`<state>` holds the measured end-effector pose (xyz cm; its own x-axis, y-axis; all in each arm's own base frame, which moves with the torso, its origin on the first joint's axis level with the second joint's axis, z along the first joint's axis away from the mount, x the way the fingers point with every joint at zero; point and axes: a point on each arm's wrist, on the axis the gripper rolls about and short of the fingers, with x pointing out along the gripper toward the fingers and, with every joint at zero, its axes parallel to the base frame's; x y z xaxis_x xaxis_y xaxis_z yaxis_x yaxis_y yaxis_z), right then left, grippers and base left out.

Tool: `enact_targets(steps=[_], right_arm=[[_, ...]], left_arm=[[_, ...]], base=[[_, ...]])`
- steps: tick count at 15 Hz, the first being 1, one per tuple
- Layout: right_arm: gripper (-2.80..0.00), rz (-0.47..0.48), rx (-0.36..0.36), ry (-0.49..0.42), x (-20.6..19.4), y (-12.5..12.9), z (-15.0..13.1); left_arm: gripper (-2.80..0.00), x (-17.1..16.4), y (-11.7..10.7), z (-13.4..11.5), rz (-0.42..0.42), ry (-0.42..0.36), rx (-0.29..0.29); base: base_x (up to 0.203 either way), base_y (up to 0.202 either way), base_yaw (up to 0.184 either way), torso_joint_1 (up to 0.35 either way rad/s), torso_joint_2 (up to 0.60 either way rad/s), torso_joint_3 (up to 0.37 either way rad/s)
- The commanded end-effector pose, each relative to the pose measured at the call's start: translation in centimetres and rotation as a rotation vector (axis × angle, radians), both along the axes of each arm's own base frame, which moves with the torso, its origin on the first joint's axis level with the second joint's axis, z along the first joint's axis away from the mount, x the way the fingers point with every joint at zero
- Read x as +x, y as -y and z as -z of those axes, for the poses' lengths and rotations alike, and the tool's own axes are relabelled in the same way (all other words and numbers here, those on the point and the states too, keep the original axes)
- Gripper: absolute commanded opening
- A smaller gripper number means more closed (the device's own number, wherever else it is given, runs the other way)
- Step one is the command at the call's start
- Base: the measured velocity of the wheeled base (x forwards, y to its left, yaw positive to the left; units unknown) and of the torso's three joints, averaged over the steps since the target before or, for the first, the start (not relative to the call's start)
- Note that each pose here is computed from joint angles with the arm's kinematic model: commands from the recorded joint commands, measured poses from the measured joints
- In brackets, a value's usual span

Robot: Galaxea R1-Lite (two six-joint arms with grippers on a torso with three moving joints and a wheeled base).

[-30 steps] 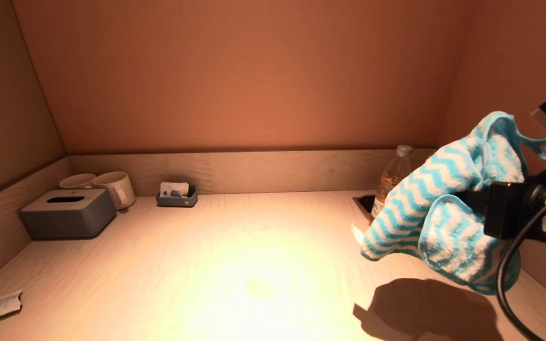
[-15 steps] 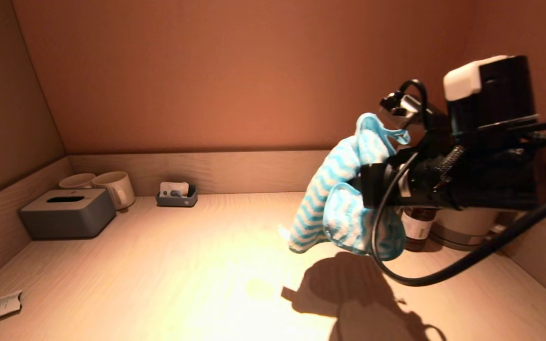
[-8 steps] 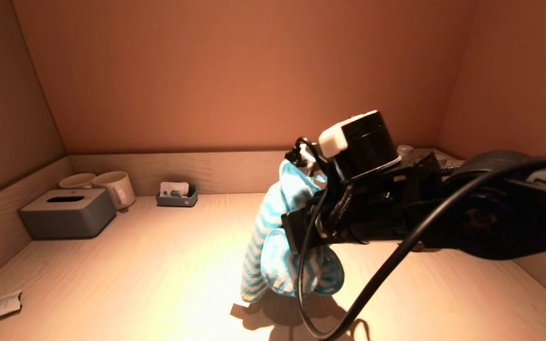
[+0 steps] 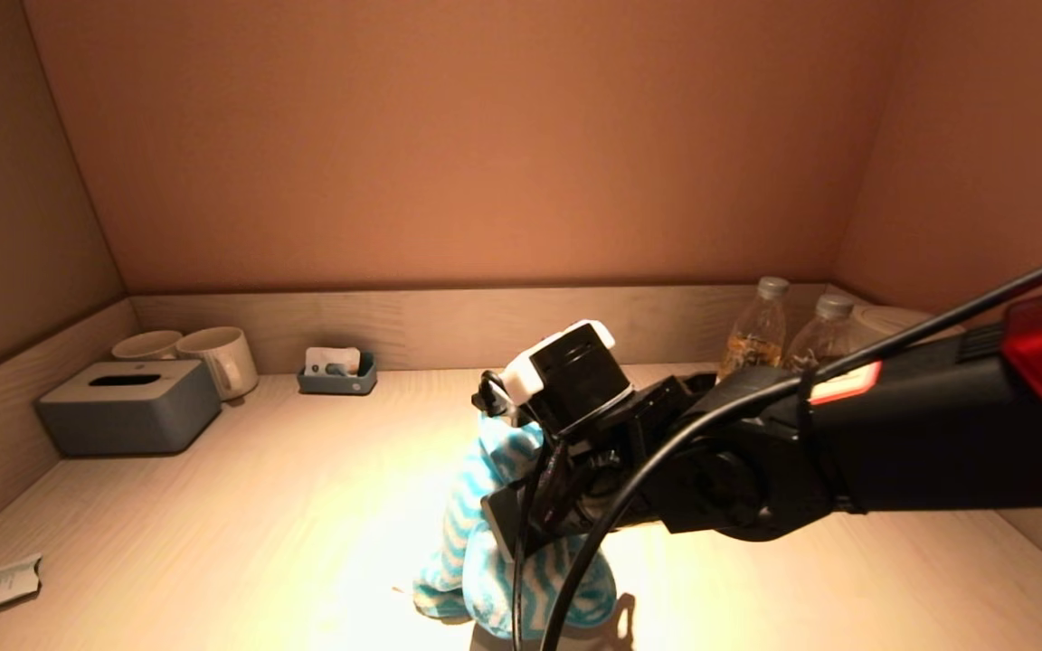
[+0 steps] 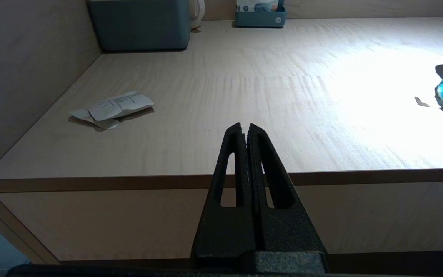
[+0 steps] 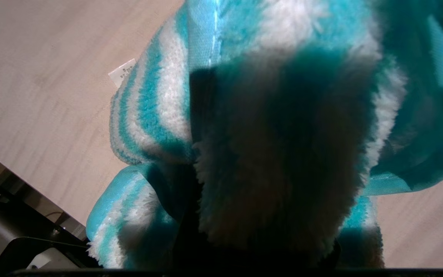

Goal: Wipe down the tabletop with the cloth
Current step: Sweep the stains on the table

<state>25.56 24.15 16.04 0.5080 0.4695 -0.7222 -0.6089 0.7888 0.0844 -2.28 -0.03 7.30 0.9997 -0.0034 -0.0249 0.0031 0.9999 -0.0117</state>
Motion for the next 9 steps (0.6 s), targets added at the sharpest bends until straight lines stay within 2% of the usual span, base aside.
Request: enact_targets(steps=[1,4,9], right_arm=[[-2.80,-0.003,-0.044,-0.046,0.8,-0.9,2.4],[-2.80,-0.016,-0.092,-0.101,1.1,-2.0,5.1],[-2.80,-0.104,-0.119,-0.129,-1.3,-4.2,6.2]], left_arm=[[-2.80,0.0,0.0,0.0,0.001,0.000,-0.001],[-2.80,0.0,0.0,0.0,0.000,0.000,-0.001],[-2.80,0.0,0.0,0.0,0.000,0.000,-0.001]], base=[[0.000,0.000,0.000,0.000,0.00,0.000],[0.000,0.000,0.000,0.000,0.00,0.000],[0.000,0.000,0.000,0.000,0.00,0.000]])
